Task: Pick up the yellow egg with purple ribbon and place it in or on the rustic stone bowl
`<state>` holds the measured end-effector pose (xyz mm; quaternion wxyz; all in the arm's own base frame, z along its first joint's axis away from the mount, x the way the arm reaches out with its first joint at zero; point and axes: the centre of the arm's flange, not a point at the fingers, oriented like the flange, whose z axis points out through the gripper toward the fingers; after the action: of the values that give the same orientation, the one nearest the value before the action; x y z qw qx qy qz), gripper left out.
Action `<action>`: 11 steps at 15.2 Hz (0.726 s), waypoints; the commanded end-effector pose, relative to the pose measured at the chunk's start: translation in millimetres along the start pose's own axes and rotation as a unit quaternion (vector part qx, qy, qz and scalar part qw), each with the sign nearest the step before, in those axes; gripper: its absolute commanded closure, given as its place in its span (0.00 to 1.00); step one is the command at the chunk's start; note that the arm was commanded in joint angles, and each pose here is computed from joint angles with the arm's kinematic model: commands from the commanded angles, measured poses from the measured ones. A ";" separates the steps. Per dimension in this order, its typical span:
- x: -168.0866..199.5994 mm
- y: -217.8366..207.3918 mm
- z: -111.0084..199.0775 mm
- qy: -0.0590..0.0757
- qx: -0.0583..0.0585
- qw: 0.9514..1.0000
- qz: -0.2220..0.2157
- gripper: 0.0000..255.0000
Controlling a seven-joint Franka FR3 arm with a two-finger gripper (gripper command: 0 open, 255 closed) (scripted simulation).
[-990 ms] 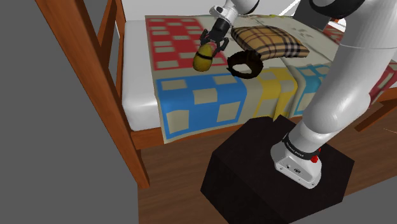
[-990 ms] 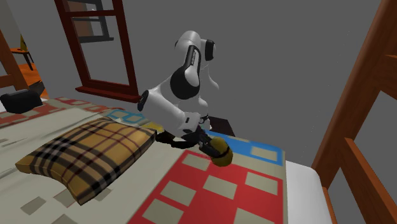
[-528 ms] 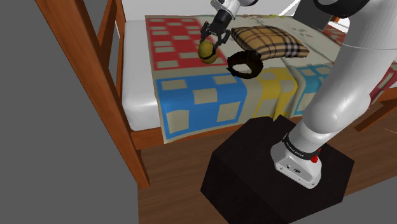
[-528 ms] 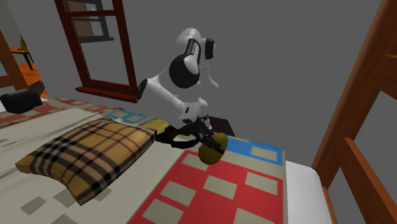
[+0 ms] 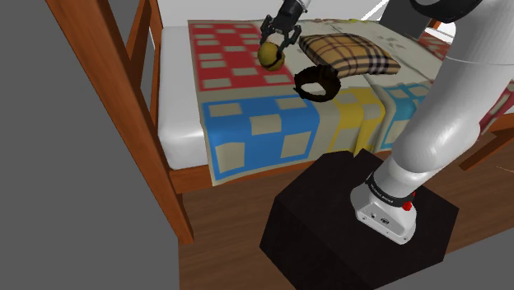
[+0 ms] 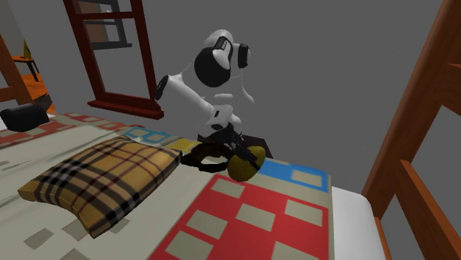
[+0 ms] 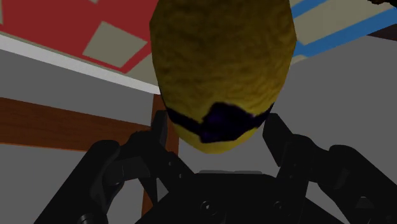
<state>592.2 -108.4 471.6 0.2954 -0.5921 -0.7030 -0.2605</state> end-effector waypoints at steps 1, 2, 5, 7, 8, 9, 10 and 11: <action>9.6 -0.1 -7.8 0.000 0.000 1.000 0.000 1.00; 13.4 0.0 -11.4 0.000 0.000 1.000 0.000 1.00; 12.2 -9.8 -22.2 0.000 0.000 1.000 0.000 1.00; -0.3 -29.8 -34.1 0.000 0.000 1.000 0.000 1.00; -6.6 -39.8 -40.1 0.000 0.000 1.000 0.000 1.00; -12.9 -49.7 -46.0 0.000 0.000 1.000 0.000 1.00; -19.2 -59.7 -52.0 0.000 0.000 1.000 0.000 1.00; -25.5 -69.7 -57.9 0.000 0.000 1.000 0.000 1.00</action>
<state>542.9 -168.1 492.1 0.2952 -0.5926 -0.7028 -0.2603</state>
